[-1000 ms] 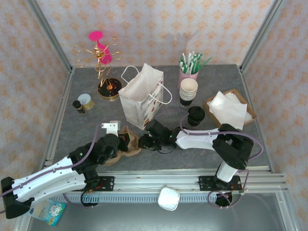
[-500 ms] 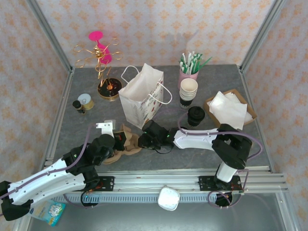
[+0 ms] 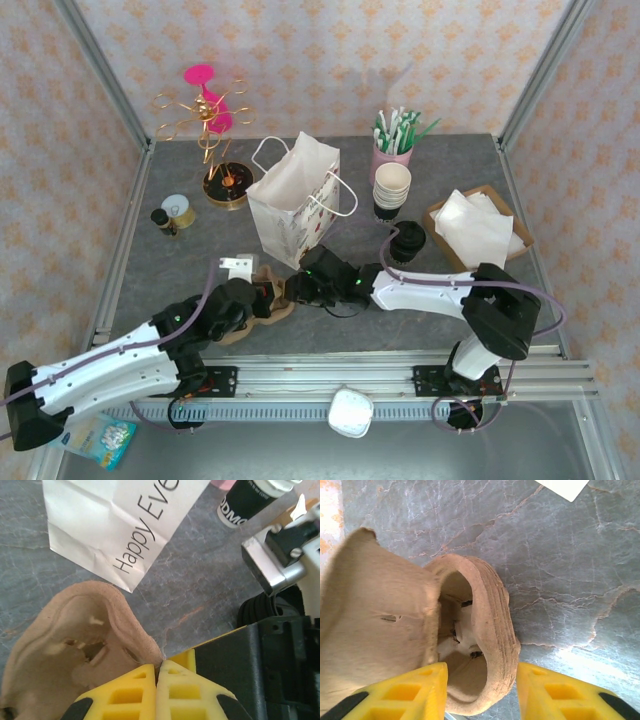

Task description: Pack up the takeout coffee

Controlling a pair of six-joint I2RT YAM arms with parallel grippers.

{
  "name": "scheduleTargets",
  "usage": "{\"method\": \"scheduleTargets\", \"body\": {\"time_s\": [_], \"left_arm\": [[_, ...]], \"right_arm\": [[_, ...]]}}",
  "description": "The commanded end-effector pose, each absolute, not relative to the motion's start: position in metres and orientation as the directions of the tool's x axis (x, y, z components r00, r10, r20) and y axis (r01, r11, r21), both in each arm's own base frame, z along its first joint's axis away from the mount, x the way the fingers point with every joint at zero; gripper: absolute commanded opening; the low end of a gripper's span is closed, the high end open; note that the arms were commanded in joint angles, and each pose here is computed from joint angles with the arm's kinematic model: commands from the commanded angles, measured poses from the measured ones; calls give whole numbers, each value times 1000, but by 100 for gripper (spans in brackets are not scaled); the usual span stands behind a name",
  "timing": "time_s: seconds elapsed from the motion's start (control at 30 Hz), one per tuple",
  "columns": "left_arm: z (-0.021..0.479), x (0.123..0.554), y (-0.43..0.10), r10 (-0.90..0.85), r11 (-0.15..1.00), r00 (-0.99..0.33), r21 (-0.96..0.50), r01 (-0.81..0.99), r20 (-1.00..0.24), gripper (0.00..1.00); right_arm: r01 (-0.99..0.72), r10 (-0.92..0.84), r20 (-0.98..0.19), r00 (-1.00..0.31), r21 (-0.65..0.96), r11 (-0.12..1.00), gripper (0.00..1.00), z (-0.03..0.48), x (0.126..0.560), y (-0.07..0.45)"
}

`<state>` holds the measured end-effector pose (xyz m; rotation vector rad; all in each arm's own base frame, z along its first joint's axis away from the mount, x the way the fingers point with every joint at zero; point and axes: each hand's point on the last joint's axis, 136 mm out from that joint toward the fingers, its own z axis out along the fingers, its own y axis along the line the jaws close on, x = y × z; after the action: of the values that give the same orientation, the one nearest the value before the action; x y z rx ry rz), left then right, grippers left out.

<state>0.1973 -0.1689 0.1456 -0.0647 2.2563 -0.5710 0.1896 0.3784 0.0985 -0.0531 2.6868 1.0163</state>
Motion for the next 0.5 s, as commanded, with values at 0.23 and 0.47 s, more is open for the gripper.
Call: {"method": "scheduleTargets", "body": {"time_s": [0.23,0.47], "left_arm": [[168,192,-167,-291,849,-661,-505,156,-692,20],[190,189,-143,-378,838,-615,-538,89,-692,34]], "right_arm": [[-212,27,-340,-940,642,737,44,114,198,390],[-234,2,-332,-943,669,706,44,118,196,393]]}}
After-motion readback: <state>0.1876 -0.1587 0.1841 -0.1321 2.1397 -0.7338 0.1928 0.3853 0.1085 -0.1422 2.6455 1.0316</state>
